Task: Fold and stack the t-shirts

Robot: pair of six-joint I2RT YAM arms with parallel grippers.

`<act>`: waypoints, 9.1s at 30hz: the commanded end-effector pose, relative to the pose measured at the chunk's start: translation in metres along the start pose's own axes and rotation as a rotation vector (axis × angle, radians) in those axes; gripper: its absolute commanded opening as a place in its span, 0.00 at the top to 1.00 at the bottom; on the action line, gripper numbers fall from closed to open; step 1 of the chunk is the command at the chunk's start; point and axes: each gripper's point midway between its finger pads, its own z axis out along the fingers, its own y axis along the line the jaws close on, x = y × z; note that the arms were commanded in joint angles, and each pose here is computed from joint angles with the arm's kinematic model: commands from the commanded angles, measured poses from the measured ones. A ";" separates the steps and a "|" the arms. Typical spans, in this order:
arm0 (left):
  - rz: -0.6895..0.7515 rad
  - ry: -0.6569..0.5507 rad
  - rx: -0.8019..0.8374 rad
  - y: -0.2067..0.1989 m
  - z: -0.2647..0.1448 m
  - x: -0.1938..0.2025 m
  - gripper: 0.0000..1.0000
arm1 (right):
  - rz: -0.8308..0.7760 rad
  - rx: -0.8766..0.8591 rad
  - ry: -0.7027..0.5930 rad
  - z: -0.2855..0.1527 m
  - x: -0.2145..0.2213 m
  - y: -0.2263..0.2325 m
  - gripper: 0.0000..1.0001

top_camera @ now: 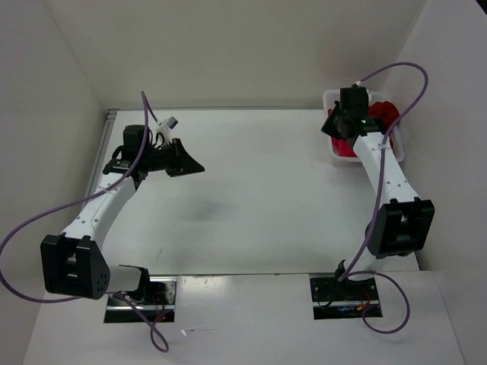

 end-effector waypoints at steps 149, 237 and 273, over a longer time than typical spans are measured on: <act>-0.143 0.084 -0.424 0.093 0.108 0.113 1.00 | -0.303 -0.154 0.652 -0.071 0.359 0.053 0.35; -0.453 -0.222 -0.660 0.148 -0.039 0.084 0.25 | -0.286 0.072 0.053 0.187 0.126 0.125 0.37; -0.514 -0.138 -0.752 0.233 0.029 0.062 0.37 | -0.248 -0.014 0.211 0.217 0.139 0.105 0.53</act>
